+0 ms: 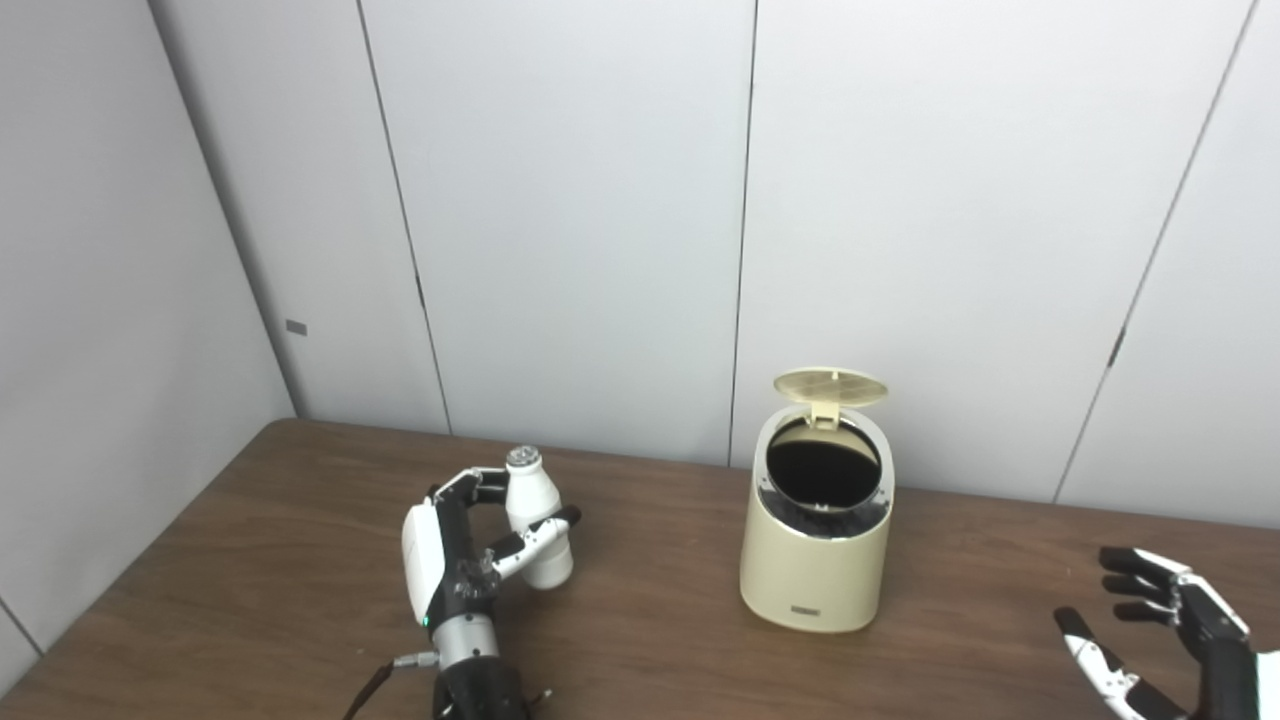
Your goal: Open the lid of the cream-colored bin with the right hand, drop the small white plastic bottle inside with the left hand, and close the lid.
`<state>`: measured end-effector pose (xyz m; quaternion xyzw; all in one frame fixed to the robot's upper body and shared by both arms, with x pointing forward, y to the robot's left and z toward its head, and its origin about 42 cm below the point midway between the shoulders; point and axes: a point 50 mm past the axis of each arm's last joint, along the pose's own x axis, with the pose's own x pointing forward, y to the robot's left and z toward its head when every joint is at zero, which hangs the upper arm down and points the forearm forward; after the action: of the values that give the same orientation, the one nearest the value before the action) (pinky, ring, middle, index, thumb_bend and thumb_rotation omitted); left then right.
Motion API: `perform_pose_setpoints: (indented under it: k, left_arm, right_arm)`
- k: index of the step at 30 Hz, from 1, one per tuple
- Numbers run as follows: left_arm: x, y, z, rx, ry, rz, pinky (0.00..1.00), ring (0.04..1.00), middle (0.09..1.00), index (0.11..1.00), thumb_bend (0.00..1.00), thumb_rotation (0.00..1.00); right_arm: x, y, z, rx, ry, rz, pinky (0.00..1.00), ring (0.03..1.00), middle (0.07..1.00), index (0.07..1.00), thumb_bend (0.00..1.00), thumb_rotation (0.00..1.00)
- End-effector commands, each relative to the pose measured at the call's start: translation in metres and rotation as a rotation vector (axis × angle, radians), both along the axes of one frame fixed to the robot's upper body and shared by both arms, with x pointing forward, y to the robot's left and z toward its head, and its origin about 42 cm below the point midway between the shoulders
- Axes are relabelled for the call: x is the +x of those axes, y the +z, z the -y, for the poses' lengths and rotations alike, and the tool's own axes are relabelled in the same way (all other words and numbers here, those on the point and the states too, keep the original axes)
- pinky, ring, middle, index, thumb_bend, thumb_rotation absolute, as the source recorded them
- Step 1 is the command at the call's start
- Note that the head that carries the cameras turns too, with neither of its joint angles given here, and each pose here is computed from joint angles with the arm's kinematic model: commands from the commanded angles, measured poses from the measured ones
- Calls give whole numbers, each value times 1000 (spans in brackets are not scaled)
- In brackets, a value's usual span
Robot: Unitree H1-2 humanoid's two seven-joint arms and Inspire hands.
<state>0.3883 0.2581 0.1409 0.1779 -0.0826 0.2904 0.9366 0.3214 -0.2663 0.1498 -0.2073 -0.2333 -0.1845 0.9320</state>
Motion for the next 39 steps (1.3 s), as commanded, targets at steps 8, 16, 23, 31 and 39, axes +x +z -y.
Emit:
perform_pose_setpoints:
  k: [8, 16, 23, 31, 39]
  left_arm:
    - [2, 33, 9, -27, -148, 142, 1000, 739, 495, 466, 524, 0]
    - [-19, 80, 40, -32, -347, 401, 893, 832, 504, 465, 522, 0]
    - [-21, 119, 73, -9, -460, 521, 988, 953, 888, 482, 519, 44]
    - [-1, 134, 103, 47, -455, 613, 1000, 909, 778, 481, 521, 47]
    - [16, 134, 124, 87, -535, 686, 1000, 868, 628, 481, 520, 45]
  right_arm:
    - [-10, 0, 3, -16, -11, -21, 520, 624, 662, 637, 279, 93]
    - [-9, -3, -9, -41, -1, -20, 489, 618, 662, 633, 274, 91]
    - [-6, -12, -16, -36, 15, -22, 415, 558, 627, 640, 282, 1]
    - [-5, -16, -24, -27, 3, -19, 552, 659, 682, 646, 283, 154]
    - [-3, -21, -30, -33, -7, -18, 487, 624, 675, 637, 286, 152]
